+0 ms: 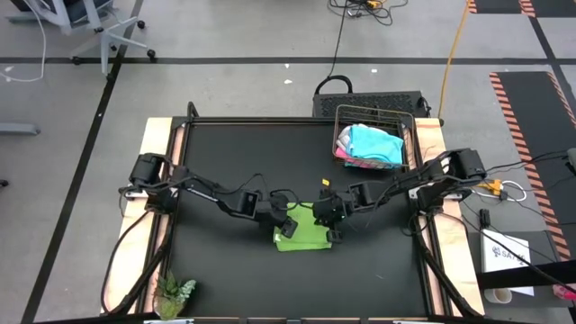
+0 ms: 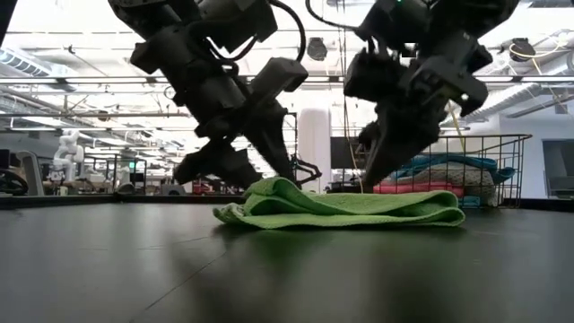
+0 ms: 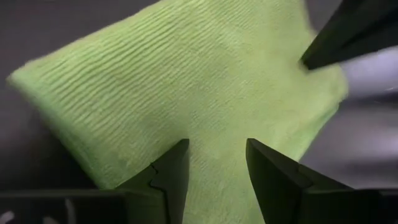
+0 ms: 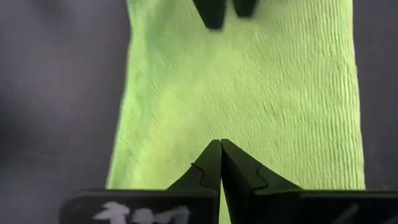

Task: Fold microfiber towels
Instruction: Fold the green towel

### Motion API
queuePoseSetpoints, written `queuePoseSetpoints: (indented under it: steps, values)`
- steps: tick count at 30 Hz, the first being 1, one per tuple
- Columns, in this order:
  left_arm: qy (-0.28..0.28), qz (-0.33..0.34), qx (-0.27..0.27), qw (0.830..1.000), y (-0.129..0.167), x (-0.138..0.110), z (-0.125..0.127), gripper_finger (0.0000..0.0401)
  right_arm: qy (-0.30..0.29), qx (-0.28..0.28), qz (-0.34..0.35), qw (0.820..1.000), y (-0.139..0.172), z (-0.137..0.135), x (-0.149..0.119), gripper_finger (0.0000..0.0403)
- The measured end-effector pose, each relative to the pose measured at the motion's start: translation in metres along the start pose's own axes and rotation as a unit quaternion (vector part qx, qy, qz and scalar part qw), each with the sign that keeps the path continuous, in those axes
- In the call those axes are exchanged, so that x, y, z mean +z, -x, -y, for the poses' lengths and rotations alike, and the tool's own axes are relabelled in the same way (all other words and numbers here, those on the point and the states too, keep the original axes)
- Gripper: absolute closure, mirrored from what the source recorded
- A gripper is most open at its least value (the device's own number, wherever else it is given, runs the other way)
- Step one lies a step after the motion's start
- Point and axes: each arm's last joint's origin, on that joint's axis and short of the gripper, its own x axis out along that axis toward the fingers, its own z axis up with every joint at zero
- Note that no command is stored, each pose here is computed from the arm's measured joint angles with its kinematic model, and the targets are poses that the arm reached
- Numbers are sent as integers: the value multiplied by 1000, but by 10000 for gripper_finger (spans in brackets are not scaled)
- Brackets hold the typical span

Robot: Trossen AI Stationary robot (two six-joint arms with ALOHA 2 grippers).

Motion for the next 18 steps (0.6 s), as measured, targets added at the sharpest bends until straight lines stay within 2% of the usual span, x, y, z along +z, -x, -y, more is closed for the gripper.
queuePoseSetpoints:
  steps: [12, 18]
  values:
    - [12, -11, 25, 1000, 0, -4, -4, 240, -32, -19, -57, 998, -7, 15, -39, 403]
    - [16, -4, 22, 1000, 1, -3, -3, 240, -44, -15, -52, 998, -1, 14, -39, 403]
